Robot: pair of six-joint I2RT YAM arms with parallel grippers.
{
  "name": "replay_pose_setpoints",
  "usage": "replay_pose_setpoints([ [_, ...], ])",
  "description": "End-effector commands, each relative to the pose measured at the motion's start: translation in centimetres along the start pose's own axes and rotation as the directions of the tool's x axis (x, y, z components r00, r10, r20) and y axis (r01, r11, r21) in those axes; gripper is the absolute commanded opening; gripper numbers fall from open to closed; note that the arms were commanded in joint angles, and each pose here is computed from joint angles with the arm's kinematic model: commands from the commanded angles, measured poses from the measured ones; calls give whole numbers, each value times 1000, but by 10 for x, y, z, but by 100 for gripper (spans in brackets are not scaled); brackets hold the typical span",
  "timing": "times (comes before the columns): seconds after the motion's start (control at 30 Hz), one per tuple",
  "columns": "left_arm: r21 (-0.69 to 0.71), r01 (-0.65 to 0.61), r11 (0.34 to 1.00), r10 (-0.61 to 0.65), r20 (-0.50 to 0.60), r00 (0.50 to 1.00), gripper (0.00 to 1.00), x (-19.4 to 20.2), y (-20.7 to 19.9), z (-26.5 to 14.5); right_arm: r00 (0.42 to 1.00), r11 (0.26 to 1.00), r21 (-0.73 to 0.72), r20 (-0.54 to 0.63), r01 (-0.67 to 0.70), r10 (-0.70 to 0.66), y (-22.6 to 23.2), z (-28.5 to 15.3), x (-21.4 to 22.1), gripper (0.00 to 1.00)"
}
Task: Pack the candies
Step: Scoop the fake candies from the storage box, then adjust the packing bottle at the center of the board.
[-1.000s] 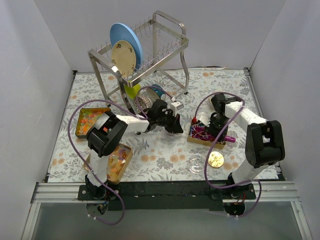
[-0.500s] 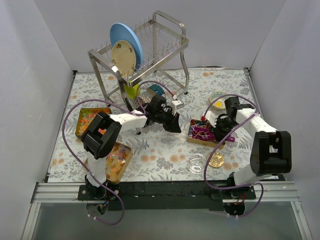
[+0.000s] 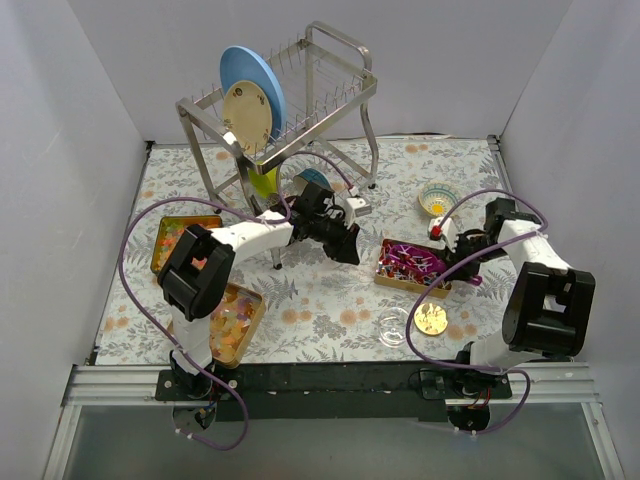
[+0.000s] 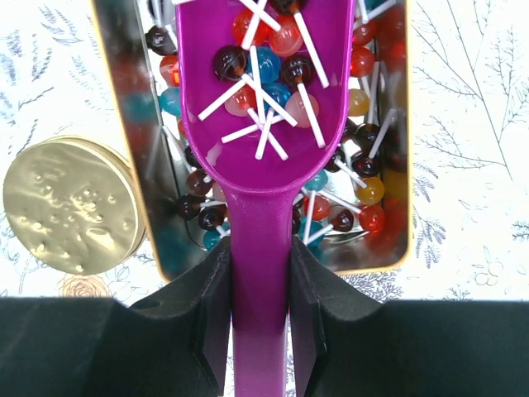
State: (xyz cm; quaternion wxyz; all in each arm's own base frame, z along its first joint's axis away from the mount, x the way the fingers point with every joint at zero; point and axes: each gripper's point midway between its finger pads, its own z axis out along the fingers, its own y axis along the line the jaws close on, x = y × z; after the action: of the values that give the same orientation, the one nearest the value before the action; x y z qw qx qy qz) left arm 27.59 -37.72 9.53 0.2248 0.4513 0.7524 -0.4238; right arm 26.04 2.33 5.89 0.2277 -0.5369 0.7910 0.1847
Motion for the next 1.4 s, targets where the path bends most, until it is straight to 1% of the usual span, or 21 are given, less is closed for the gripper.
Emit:
replay_pose_setpoints([
  [0.0,-11,-85,996,85,54,995,13,-35,-11,-23,992,999,-4,117,50,-49,5,-16,-20,1],
  [0.07,-11,-82,997,82,49,995,13,-36,-11,-25,989,998,8,138,59,-59,6,-18,-21,1],
  [0.23,-11,-70,997,71,35,997,14,-38,-12,-29,963,998,55,268,30,-44,6,-28,-39,1],
  [0.37,-28,-78,997,79,30,996,15,-40,-11,-31,952,996,81,298,41,-63,10,-35,-48,1],
  [0.4,-36,-82,996,83,30,996,15,-40,-9,-33,956,993,97,280,65,-90,11,-41,-48,1],
  [0.43,-41,-82,996,83,33,996,15,-41,-9,-35,956,989,94,258,116,-137,16,-45,-47,1],
  [0.5,-49,-69,996,71,29,997,16,-38,-8,-37,964,983,85,202,161,-175,21,-51,-40,1],
  [0.6,-56,-58,997,60,31,998,19,-34,-8,-42,956,970,47,164,238,-242,32,-60,-35,1],
  [0.7,-74,-78,994,81,36,996,20,-37,-7,-49,947,957,-13,148,291,-286,46,-66,-31,1],
  [0.73,-83,-80,993,83,33,996,20,-37,-5,-51,948,957,-14,137,291,-286,46,-67,-30,1],
  [0.83,-101,-80,992,85,47,995,20,-42,-3,-61,929,932,-4,88,362,-360,44,-70,-24,1],
  [0.9,-83,-109,991,113,46,993,21,-43,-8,-63,924,926,0,71,377,-376,38,-74,-24,1],
  [0.97,-16,-87,996,88,56,995,22,-42,-22,-64,928,930,5,68,368,-368,32,-77,-26,1],
  [1.0,16,-90,996,89,65,994,22,-42,-32,-64,943,946,-5,79,325,-323,28,-75,-26,1],
  [1.03,33,-94,995,92,75,993,22,-45,-41,-62,945,949,17,85,315,-315,19,-81,-31,1],
  [1.07,-4,-82,997,82,60,995,22,-39,-40,-56,956,961,26,97,276,-277,14,-84,-32,1],
  [1.1,-17,-102,995,103,95,990,24,-51,-58,-48,967,976,18,132,217,-217,8,-82,-35,1],
  [1.17,-73,-80,994,87,97,991,25,-46,-66,-36,972,984,47,154,174,-179,-6,-90,-41,1],
  [1.2,-156,-40,987,57,107,993,26,-49,-67,-26,973,988,40,173,147,-151,-11,-89,-41,1],
  [1.27,-188,2,982,16,95,995,27,-43,-70,-13,977,993,68,185,99,-110,-22,-93,-42,1],
  [1.37,-221,21,975,-6,65,998,31,-33,-77,5,979,995,76,186,68,-82,-26,-92,-38,1],
])
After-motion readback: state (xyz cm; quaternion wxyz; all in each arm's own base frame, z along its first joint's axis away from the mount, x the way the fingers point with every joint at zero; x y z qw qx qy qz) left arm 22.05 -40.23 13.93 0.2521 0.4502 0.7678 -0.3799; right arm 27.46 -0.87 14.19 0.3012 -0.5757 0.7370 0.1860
